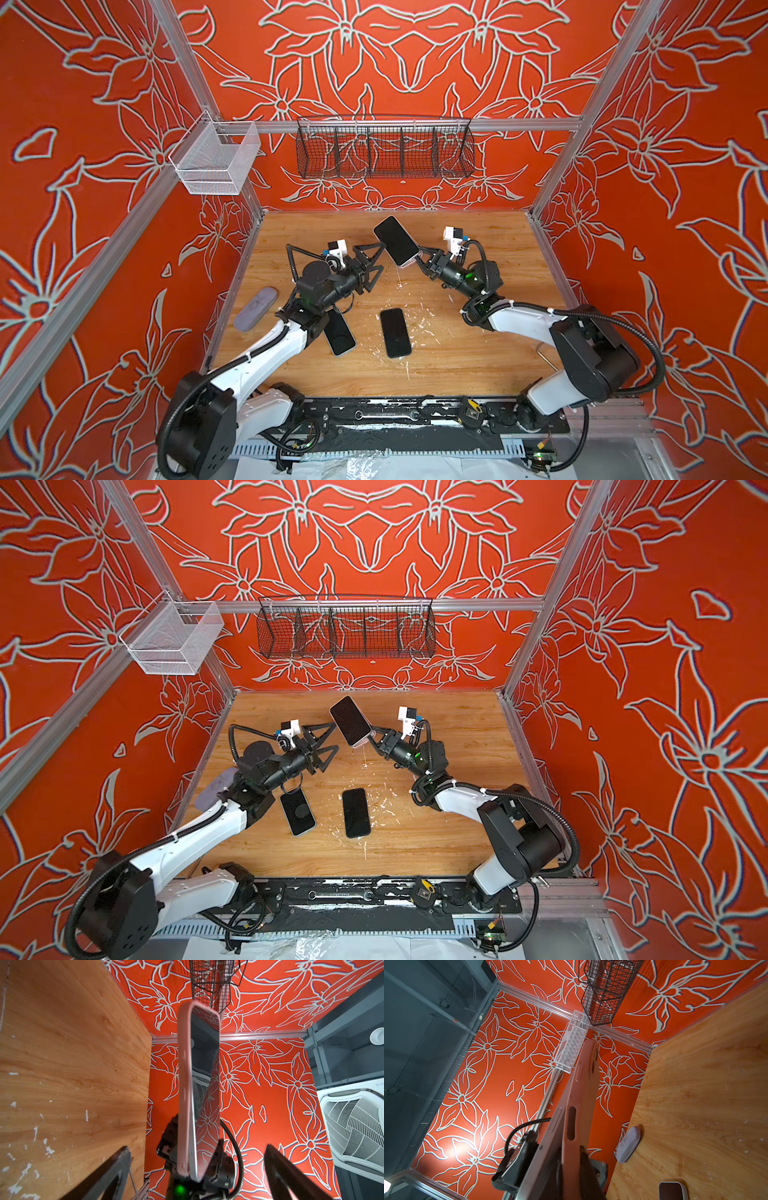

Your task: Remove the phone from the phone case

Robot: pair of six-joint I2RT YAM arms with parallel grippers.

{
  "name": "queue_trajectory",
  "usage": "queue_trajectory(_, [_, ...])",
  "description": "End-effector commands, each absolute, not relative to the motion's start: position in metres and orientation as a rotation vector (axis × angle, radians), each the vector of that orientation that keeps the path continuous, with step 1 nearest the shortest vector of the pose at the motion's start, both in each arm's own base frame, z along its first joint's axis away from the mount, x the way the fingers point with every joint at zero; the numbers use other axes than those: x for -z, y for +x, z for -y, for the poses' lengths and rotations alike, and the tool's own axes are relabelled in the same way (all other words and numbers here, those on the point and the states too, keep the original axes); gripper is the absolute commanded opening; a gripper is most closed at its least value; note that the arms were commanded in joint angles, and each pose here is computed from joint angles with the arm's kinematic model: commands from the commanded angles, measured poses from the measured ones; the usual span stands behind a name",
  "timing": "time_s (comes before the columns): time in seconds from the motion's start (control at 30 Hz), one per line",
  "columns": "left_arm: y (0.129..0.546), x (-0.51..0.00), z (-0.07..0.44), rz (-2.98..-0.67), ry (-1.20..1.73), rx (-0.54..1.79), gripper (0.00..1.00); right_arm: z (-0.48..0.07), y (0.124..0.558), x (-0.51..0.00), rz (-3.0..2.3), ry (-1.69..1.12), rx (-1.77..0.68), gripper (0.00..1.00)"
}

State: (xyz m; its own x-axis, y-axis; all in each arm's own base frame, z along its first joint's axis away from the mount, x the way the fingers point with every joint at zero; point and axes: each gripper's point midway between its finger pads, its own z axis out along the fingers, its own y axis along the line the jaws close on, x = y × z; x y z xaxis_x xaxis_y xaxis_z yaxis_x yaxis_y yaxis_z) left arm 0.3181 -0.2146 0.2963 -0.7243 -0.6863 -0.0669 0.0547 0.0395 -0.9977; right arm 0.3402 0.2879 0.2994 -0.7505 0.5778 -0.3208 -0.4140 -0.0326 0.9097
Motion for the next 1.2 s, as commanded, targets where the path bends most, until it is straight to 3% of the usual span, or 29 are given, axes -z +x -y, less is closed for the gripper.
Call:
queue_trajectory(0.0, [0.307,-0.297,0.214,-1.81,-0.717,1.704,0.97,-0.28,0.342,-0.339,-1.386,0.115,-1.86,0.0])
queue_trajectory(0.23, [0.296,-0.315,0.237,-1.762,-0.735,1.821,0.97,-0.281,0.352,-0.334,-1.361,0.117,-1.833,0.0])
queue_trajectory(0.7, [0.322,-0.343,0.258,-1.597,-0.728,1.954,0.97,-0.282,0.349,-0.334,-1.351,0.09,-1.799,0.0])
queue_trajectory(1.17, [0.331,-0.339,0.26,-1.604,-0.72,1.904,0.97,-0.278,0.342,-0.329,-1.364,0.092,-1.794,0.0])
